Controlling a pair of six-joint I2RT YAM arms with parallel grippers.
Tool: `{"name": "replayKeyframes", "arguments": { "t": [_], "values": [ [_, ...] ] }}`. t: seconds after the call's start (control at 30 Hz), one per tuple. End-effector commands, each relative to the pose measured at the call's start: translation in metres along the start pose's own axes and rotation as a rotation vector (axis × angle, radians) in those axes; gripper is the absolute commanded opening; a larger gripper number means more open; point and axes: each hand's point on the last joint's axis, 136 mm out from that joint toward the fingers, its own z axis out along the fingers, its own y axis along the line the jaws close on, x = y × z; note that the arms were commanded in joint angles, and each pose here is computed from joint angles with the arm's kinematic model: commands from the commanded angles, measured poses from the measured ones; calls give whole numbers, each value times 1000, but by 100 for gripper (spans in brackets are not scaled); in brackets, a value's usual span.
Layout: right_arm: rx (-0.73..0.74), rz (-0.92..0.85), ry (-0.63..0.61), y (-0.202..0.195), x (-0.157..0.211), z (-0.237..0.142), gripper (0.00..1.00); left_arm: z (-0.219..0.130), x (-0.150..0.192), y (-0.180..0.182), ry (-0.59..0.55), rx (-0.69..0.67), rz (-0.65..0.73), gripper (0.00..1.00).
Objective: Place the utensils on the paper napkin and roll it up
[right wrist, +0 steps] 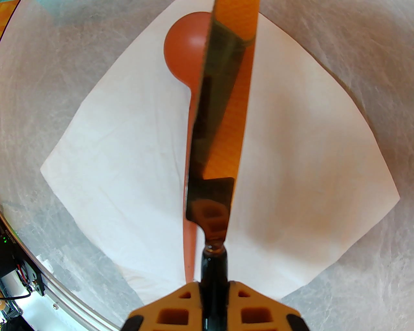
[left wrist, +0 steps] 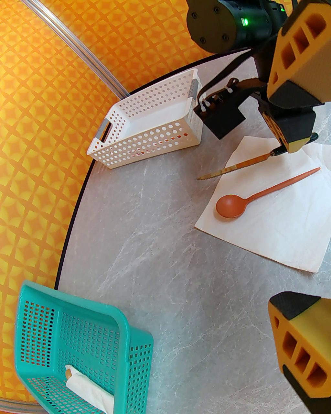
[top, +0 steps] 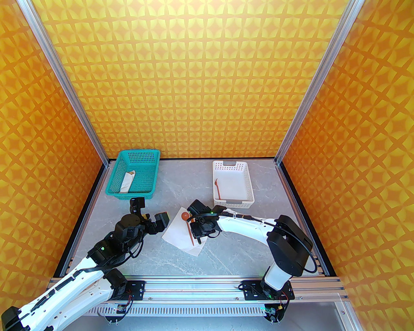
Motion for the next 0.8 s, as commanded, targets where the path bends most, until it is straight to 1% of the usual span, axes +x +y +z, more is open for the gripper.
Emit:
{"name": "replayKeyframes", "arguments": {
  "t": [0.0,0.47,0.53,0.77],
  "values": [
    [9,-33,-24,4,-8,5,13,1,1,6,4,-30,10,99],
    [22,-37,-16,5,-12,19,14,2,0,5,9,-32,16,99],
    [22,-36,-16,6,-14,20,14,2,-4,12,-3,-54,5,99],
    [27,-35,-7,6,-14,25,14,2,-4,13,-3,-56,4,99]
  ]
}}
